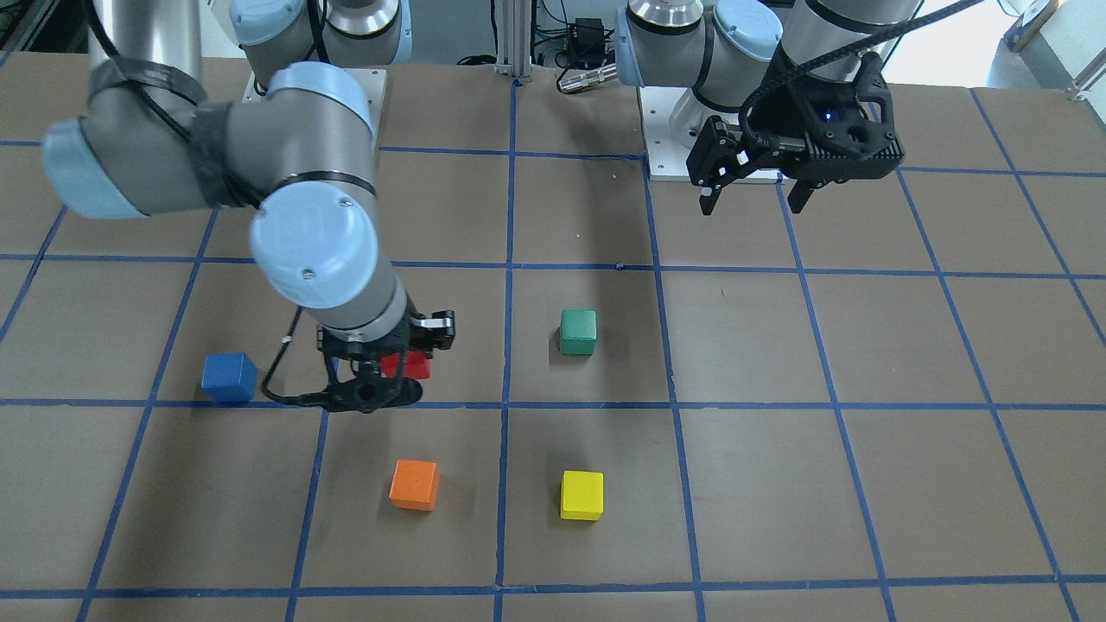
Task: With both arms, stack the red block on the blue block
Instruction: 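Lift the red cube with the right gripper and carry it over the blue cube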
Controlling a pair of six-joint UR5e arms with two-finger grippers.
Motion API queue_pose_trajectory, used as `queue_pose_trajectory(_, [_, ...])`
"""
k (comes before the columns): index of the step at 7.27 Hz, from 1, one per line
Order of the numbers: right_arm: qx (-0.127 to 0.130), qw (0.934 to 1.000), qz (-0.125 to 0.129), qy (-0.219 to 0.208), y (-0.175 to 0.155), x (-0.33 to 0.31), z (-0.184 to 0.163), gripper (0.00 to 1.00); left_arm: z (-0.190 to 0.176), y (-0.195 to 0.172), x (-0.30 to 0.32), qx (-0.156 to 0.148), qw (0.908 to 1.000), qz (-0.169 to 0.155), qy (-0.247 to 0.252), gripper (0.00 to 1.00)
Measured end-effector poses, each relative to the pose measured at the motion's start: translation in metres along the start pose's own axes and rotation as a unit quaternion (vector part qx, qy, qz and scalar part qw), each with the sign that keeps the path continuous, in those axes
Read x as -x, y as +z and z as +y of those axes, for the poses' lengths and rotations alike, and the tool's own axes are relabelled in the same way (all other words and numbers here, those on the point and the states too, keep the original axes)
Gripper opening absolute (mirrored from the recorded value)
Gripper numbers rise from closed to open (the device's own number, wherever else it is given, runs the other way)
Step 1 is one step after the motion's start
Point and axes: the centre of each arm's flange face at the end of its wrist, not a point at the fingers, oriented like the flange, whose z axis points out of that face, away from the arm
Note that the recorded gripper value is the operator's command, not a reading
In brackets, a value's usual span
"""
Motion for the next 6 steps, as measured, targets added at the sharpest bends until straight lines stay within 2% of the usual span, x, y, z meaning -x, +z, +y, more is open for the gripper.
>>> queue_pose_trajectory(3, [-0.004, 0.9999, 0.0, 0.01, -0.042, -0.118, 0.01, 0.0, -0.001, 0.0, 0.0, 0.0, 1.0, 0.001, 0.0, 1.0])
queue_pose_trajectory(4, [-0.005, 1.0, -0.004, 0.005, -0.043, -0.151, 0.01, 0.0, -0.001, 0.0, 0.0, 0.0, 1.0, 0.001, 0.0, 1.0])
queue_pose_trajectory(6, [-0.012, 0.9999, -0.004, 0.01, -0.019, -0.204, 0.01, 0.0, -0.002, 0.0, 0.0, 0.0, 1.0, 0.001, 0.0, 1.0])
